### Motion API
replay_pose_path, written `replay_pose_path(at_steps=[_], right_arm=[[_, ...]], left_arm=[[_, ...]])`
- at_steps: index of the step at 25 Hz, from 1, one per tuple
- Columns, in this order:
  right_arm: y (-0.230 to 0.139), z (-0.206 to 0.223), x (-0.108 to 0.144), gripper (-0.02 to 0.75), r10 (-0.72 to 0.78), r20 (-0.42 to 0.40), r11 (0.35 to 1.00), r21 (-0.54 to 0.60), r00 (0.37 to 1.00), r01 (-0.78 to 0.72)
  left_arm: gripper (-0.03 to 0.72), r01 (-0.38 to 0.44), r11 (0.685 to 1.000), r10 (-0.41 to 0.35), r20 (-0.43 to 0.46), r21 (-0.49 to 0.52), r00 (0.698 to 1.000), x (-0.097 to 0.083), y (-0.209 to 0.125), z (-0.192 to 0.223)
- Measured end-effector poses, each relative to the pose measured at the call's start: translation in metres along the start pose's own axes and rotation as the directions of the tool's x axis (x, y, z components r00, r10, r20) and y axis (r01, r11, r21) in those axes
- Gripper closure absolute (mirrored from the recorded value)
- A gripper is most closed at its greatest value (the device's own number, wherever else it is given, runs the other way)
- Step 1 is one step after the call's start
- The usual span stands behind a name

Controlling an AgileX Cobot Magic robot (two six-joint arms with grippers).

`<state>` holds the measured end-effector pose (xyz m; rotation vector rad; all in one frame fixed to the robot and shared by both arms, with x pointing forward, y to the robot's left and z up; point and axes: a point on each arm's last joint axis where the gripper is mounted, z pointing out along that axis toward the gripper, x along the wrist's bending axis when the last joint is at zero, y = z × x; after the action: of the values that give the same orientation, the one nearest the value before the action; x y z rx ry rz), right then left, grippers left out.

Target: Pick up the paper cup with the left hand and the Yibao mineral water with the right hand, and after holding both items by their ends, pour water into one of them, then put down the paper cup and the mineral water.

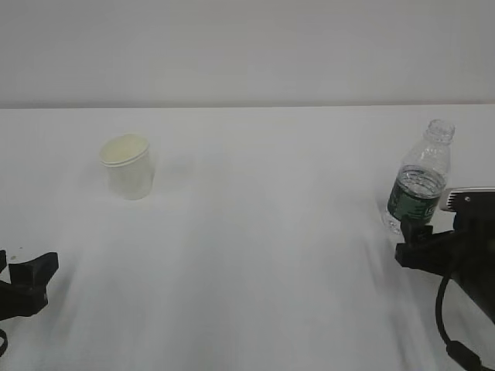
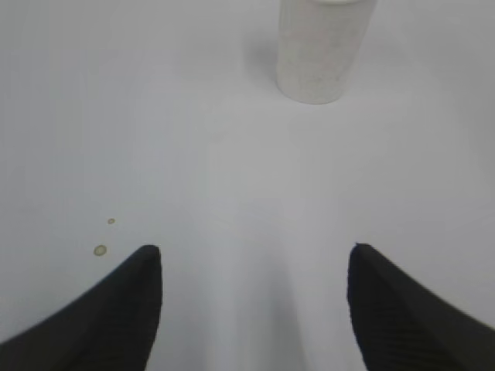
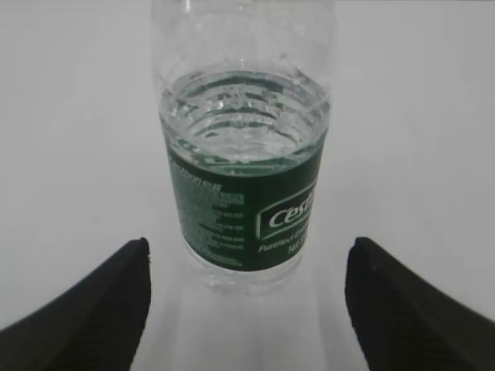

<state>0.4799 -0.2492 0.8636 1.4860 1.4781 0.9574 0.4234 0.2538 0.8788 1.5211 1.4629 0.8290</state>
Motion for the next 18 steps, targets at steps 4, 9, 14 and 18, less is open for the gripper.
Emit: replay_pose_path(at_steps=[4,9,14,18], right_arm=[[0.002,0.002,0.001,0.146,0.003,0.001,1.000,-0.007,1.000,-0.003],[-0.005,0.004,0.001,0.146,-0.005,0.004,1.000,0.016,1.000,0.005],[-0.013,0.006,0.000,0.146,-0.017,0.007,0.999,0.051,1.000,0.016],[-0.011,0.010,0.002,0.146,-0.012,0.006,0.999,0.037,1.000,0.012]], left_arm=[[0.157,0.000,1.000,0.000,0.000,0.000,1.000,0.000,0.000,0.000],[0.159,0.000,1.000,0.000,0.000,0.000,1.000,0.000,0.000,0.000],[0.160,0.000,1.000,0.000,0.000,0.000,1.000,0.000,0.000,0.000],[0.160,0.000,1.000,0.000,0.000,0.000,1.000,0.000,0.000,0.000]])
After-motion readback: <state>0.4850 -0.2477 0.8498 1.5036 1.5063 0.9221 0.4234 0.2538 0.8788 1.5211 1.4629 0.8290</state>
